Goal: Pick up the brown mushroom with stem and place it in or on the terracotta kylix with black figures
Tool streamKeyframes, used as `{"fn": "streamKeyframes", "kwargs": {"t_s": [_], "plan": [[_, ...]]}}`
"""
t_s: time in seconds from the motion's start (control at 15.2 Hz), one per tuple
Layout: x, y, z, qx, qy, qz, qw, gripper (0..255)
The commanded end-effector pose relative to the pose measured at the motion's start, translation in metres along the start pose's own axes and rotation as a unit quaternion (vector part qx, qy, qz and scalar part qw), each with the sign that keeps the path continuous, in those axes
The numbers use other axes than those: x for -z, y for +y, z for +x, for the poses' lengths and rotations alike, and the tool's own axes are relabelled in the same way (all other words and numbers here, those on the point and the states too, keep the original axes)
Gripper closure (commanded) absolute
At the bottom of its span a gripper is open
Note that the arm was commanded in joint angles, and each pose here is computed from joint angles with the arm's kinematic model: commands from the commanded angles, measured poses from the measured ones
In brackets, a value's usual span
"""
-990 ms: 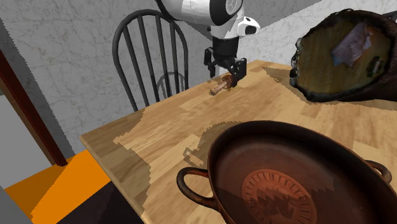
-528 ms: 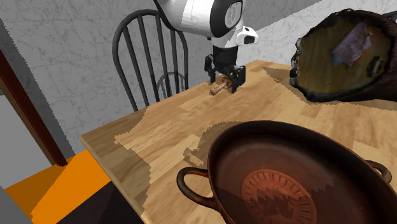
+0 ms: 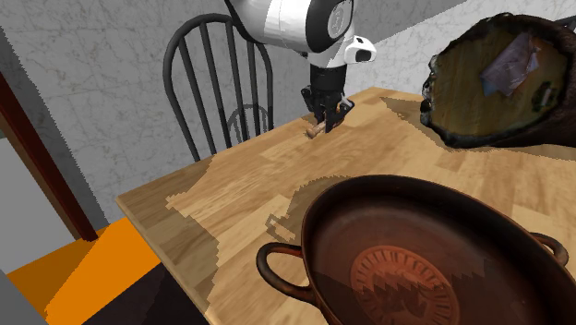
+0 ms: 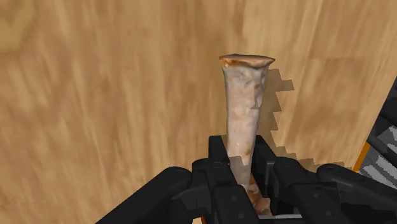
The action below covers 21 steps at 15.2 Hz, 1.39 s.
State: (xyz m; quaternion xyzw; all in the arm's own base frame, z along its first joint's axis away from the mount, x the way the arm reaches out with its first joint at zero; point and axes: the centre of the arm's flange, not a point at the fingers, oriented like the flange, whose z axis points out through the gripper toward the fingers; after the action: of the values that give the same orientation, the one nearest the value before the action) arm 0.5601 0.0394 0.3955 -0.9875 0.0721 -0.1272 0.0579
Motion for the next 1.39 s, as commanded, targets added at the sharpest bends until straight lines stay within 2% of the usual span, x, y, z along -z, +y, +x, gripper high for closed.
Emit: {"fn": "streamKeyframes", "kwargs": {"t_s": [0.0,0.33,1.32], "plan": [[-0.004,-0.002,-0.003,0.001,-0.005,0.000,1.0000,255],[-0.004,-0.002,-0.002,0.002,-0.005,0.000,1.0000,255],[0.072,-0.012,0.017,0.002,-0.005,0.000,1.0000,255]]}}
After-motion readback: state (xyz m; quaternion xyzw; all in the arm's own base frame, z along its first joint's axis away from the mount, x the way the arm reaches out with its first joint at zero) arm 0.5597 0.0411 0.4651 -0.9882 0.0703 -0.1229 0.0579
